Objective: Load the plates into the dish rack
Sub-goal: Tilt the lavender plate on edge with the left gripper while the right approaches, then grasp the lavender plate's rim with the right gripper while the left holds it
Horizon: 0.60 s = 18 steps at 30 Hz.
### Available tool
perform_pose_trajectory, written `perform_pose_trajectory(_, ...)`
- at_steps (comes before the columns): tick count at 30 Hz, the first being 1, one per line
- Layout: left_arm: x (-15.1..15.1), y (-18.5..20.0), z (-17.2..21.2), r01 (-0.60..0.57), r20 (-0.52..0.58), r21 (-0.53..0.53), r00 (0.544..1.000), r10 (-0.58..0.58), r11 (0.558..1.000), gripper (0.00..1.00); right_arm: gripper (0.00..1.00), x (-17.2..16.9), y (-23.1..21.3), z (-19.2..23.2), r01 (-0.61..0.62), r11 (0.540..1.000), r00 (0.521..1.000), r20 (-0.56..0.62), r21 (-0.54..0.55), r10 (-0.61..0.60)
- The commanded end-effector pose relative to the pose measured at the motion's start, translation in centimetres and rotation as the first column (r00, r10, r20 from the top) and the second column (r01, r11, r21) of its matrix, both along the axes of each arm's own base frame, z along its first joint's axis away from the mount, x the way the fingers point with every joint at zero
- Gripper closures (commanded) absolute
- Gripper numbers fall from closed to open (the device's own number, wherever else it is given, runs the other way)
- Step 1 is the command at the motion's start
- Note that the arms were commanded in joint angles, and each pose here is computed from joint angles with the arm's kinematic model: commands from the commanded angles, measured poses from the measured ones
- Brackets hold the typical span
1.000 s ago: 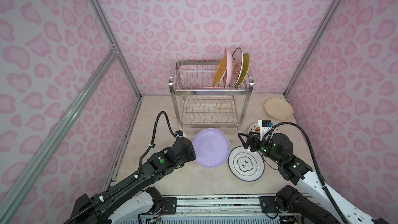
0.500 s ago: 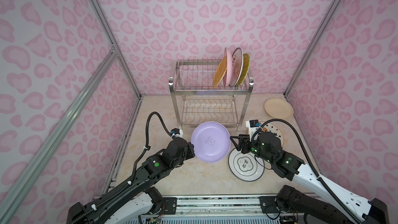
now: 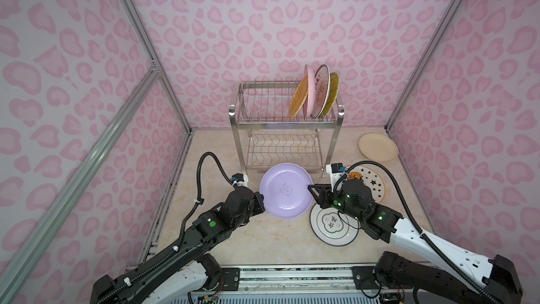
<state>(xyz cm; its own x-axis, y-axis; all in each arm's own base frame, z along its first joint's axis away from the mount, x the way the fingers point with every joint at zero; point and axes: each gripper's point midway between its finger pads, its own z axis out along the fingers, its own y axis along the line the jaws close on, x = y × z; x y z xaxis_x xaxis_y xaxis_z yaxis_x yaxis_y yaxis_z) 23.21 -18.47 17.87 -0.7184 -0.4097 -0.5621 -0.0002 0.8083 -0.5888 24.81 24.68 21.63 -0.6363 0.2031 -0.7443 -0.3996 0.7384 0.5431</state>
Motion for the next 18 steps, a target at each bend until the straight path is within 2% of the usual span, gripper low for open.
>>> perform_pose_trajectory(1,0.6,-0.2,0.7,-0.018,0.035,-0.029,0.999,0.019,0.999,0.97,0.74,0.3,0.5,0.7,0.013,0.999,1.000,0.004,0.033,-0.013)
perform_pose_trajectory(5,0.8,-0.1,0.3,-0.028,0.038,-0.021,0.999,0.029,0.999,0.97,0.81,0.1,1.1,0.8,0.024,0.998,1.000,-0.009,0.061,-0.024)
perform_pose_trajectory(10,1.0,0.0,0.2,-0.037,0.044,-0.020,0.998,0.038,0.999,0.97,0.85,-0.1,1.7,0.8,0.034,0.993,0.999,-0.029,0.115,-0.031)
perform_pose_trajectory(18,1.1,-0.1,0.2,-0.036,0.052,-0.027,0.998,0.037,0.999,0.97,0.84,0.2,1.8,0.3,0.065,0.989,0.997,-0.060,0.136,-0.057)
